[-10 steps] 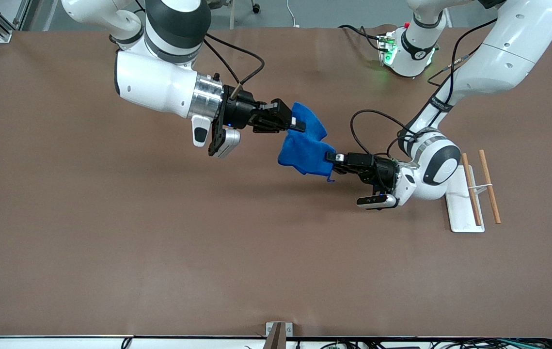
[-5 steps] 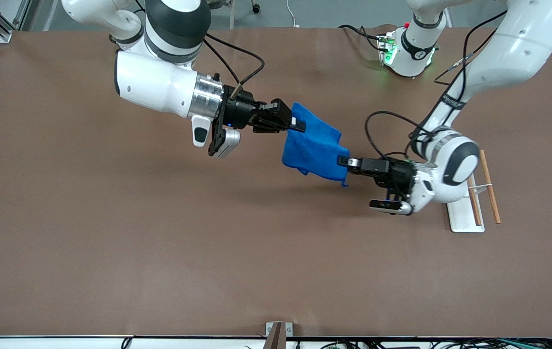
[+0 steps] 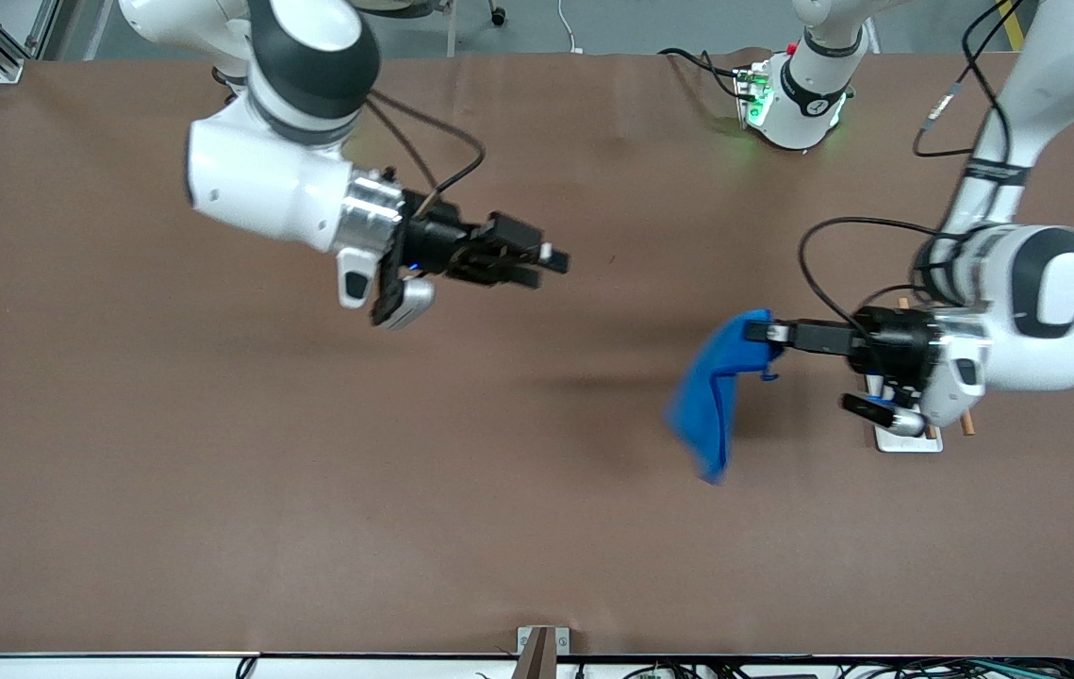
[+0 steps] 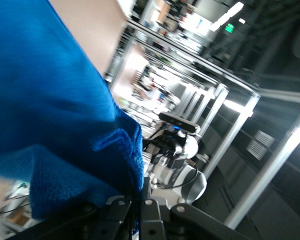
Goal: Right arm passes towel to left arm to hang
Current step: 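Drape the towel over the wooden dowels with the left gripper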
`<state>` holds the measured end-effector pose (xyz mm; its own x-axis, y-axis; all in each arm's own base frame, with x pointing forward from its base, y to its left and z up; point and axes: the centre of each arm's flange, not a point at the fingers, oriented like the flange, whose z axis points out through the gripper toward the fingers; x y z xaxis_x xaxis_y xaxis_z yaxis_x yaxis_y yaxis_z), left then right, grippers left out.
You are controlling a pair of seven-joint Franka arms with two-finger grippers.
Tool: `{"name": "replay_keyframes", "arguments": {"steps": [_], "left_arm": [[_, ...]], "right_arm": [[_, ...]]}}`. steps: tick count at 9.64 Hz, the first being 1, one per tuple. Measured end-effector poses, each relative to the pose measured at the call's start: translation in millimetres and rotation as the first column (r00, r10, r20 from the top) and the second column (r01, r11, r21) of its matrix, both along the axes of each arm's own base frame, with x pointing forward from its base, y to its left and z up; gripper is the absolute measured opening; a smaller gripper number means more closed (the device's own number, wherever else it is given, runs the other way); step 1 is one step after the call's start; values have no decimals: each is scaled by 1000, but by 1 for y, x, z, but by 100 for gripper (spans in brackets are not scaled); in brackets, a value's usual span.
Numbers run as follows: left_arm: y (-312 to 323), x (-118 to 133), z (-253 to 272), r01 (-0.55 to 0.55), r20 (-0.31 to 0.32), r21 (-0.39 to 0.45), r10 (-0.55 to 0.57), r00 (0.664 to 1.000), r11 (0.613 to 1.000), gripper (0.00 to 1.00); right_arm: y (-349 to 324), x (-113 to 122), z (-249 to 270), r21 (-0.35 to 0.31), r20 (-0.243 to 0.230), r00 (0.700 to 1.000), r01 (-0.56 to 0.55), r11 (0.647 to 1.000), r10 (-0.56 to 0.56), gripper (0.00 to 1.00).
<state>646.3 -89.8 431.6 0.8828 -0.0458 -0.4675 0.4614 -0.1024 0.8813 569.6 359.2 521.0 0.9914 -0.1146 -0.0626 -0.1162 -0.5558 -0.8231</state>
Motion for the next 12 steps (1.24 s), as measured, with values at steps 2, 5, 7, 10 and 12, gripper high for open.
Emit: {"name": "replay_keyframes", "arguments": {"steps": [2,5,7,10,12], "left_arm": [[55,5,6,12,-58,252,3,998,968,3],[129,5,9,-1,-115,531,74,991,847,3],[163,0,3,22,-105,682,68,992,731,3],[210,-10,-10,68,-68,821,-22,997,567,3],[232,-10,-13,96,-41,879,-126,991,466,3]], "right_arm": [[-74,22,3,-270,-4,1000,-12,963,11,100],[-190,27,23,-593,-24,1000,-9,805,-7,100],[-279,23,34,-713,-68,994,8,701,-81,100],[-374,9,54,-775,-77,976,69,628,-202,100],[-412,-1,75,-784,-36,981,91,613,-192,100]]}}
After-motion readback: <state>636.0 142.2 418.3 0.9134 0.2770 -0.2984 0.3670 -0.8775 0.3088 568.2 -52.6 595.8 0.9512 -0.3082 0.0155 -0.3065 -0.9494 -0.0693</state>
